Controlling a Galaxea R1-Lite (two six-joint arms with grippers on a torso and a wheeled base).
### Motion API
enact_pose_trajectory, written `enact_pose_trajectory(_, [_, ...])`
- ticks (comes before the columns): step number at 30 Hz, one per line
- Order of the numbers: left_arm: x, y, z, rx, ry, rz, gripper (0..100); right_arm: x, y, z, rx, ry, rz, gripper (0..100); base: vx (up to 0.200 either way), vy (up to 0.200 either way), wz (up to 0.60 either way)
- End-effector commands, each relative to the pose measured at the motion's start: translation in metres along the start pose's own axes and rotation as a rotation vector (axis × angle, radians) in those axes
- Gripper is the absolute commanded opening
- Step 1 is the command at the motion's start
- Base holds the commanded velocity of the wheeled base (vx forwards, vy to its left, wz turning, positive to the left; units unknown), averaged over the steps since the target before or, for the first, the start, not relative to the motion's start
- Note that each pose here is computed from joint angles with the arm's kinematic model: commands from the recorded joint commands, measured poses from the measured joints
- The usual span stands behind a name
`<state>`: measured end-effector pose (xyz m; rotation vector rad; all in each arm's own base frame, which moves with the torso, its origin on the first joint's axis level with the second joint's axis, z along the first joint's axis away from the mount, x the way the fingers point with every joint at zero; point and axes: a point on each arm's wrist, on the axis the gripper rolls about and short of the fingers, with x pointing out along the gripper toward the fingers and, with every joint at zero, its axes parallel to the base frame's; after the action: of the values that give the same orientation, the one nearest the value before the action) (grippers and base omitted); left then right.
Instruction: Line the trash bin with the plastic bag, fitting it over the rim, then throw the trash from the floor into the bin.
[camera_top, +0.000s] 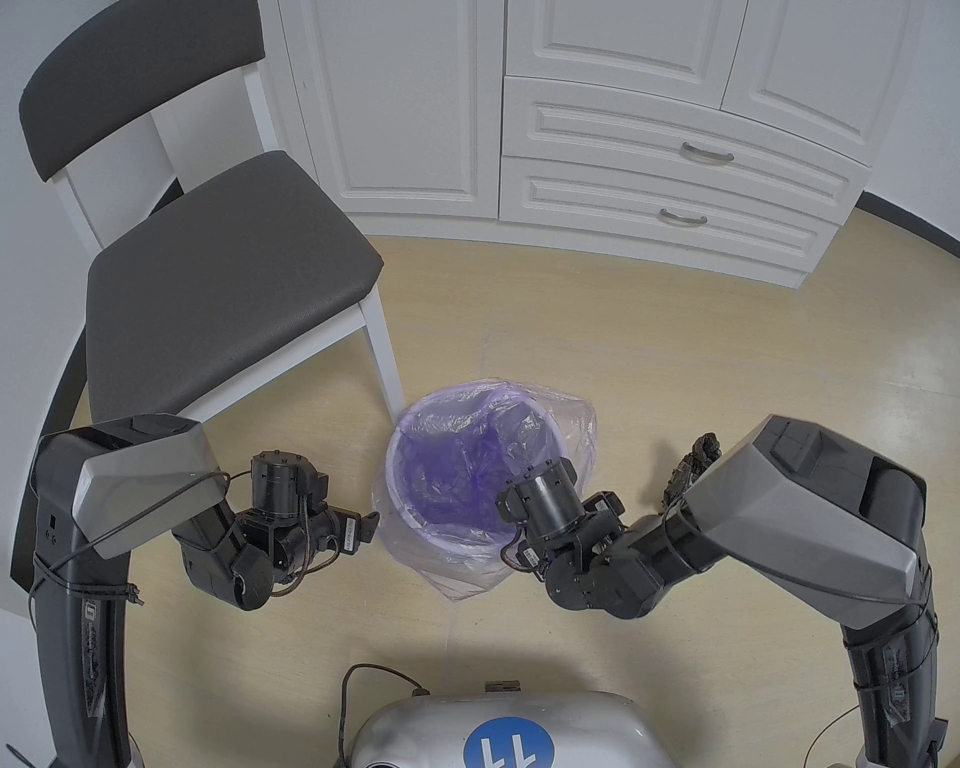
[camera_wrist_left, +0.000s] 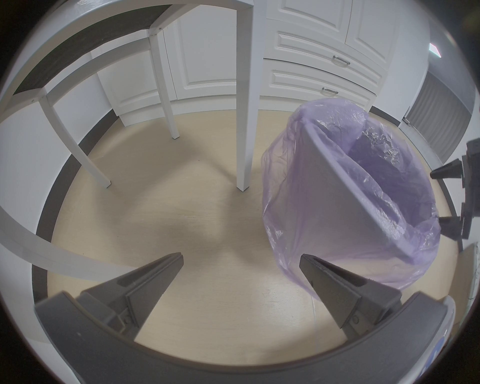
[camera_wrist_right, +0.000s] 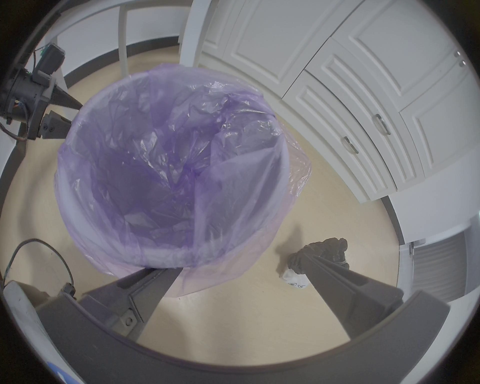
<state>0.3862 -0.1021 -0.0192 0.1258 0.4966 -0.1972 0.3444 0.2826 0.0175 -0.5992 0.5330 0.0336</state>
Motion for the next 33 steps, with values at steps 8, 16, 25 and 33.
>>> enact_pose_trajectory(8, [0.002, -0.003, -0.004, 0.004, 0.001, -0.002, 100, 0.001, 0.013, -0.055, 0.024, -0.034, -0.001, 100, 0.000, 0.000, 0.00])
enact_pose_trajectory(16, [0.002, -0.003, -0.004, 0.004, 0.002, -0.002, 100, 0.005, 0.019, -0.068, 0.082, -0.106, -0.008, 100, 0.000, 0.000, 0.00])
enact_pose_trajectory(25, [0.003, -0.001, -0.008, 0.005, 0.015, 0.005, 100, -0.022, -0.003, -0.090, 0.110, -0.150, -0.005, 100, 0.000, 0.000, 0.00])
enact_pose_trajectory(33, [-0.003, 0.004, 0.003, 0.000, -0.015, 0.015, 100, -0.054, -0.036, -0.091, 0.124, -0.289, 0.032, 100, 0.000, 0.000, 0.00])
